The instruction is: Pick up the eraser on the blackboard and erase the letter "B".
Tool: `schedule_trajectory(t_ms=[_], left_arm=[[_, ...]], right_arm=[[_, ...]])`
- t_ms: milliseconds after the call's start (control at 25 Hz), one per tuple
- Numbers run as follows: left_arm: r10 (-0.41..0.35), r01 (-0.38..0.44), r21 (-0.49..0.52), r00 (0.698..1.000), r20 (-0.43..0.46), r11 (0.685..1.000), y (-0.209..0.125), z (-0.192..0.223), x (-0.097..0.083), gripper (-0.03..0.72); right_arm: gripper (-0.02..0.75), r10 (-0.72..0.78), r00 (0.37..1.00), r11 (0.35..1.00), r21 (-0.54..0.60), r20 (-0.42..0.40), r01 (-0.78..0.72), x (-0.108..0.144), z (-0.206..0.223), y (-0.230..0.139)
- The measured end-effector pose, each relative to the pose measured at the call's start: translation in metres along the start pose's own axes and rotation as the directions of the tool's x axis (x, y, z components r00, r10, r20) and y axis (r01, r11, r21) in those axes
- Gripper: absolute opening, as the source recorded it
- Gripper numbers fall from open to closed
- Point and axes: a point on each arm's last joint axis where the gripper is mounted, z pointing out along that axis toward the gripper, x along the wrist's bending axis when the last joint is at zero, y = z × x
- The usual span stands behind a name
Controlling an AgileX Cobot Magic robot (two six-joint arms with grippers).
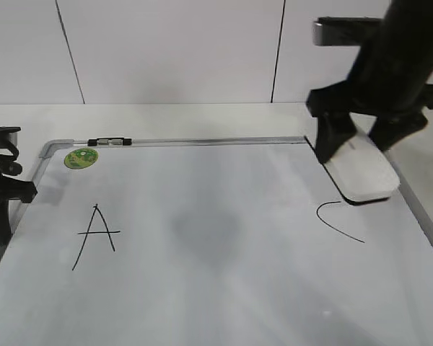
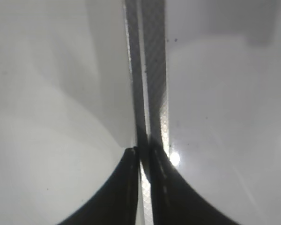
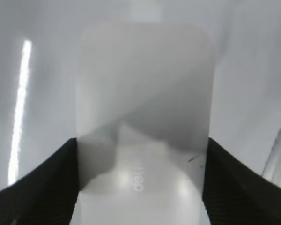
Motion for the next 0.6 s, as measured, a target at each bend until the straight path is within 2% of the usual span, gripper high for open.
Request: schedule_trajectory(t_ms=[280,600], left_arm=[[-0.001,0.001,0.000,1.000,0.001,1.000,0.000,0.000,0.000,0.036],[-0.003,0.003,0.002,1.000,0.004,1.000,0.000,0.000,0.000,0.036]], right_arm=[[0.552,0.140,0.989,0.987,0.076,0.039,-0.142,-0.048,0.003,-0.051],[0.552,0.225,0.972,0.974,0.000,0.075,-0.225,-0.082,0.020,-0.060]])
